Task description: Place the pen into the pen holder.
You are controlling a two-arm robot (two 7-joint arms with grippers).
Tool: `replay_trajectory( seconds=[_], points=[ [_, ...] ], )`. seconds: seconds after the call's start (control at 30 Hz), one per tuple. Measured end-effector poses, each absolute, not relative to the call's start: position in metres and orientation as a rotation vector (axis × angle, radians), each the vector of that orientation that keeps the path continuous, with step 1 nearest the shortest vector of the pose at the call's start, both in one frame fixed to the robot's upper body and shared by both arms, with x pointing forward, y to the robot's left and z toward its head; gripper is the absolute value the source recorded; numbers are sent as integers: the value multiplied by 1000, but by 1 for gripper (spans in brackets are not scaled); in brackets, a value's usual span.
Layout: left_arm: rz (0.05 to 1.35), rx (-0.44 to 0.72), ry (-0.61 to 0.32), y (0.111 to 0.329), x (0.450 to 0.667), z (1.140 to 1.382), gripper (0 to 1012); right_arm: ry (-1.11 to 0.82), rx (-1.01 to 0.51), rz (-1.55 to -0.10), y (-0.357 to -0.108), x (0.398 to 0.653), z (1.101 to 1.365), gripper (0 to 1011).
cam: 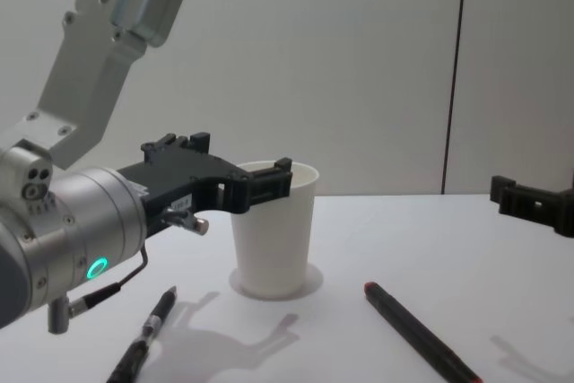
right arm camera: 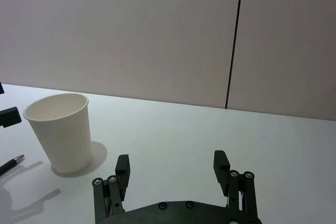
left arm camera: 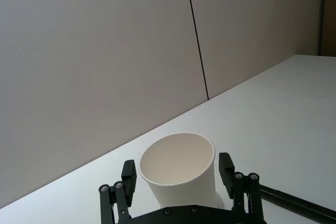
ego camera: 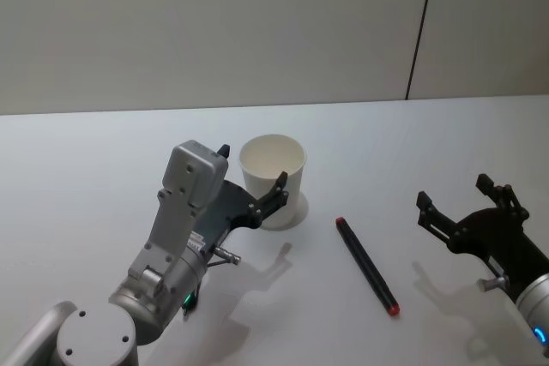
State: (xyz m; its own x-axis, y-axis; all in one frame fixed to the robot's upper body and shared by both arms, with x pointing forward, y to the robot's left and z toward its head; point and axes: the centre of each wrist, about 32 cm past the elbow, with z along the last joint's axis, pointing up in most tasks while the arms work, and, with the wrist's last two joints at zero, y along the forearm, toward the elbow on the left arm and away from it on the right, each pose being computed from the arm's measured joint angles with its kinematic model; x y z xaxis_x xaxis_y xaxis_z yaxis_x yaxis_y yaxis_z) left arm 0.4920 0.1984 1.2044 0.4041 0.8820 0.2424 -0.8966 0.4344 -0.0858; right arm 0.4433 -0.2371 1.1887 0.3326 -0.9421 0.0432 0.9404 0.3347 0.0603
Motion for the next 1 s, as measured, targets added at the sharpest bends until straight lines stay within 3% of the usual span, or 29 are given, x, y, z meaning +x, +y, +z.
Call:
replay_trajectory(
  seconds=[1.0],
  points=[
    [1124,61,-268,198,492,1204,1000,-75,26,-1230,-237,443,1189,1002]
  ],
)
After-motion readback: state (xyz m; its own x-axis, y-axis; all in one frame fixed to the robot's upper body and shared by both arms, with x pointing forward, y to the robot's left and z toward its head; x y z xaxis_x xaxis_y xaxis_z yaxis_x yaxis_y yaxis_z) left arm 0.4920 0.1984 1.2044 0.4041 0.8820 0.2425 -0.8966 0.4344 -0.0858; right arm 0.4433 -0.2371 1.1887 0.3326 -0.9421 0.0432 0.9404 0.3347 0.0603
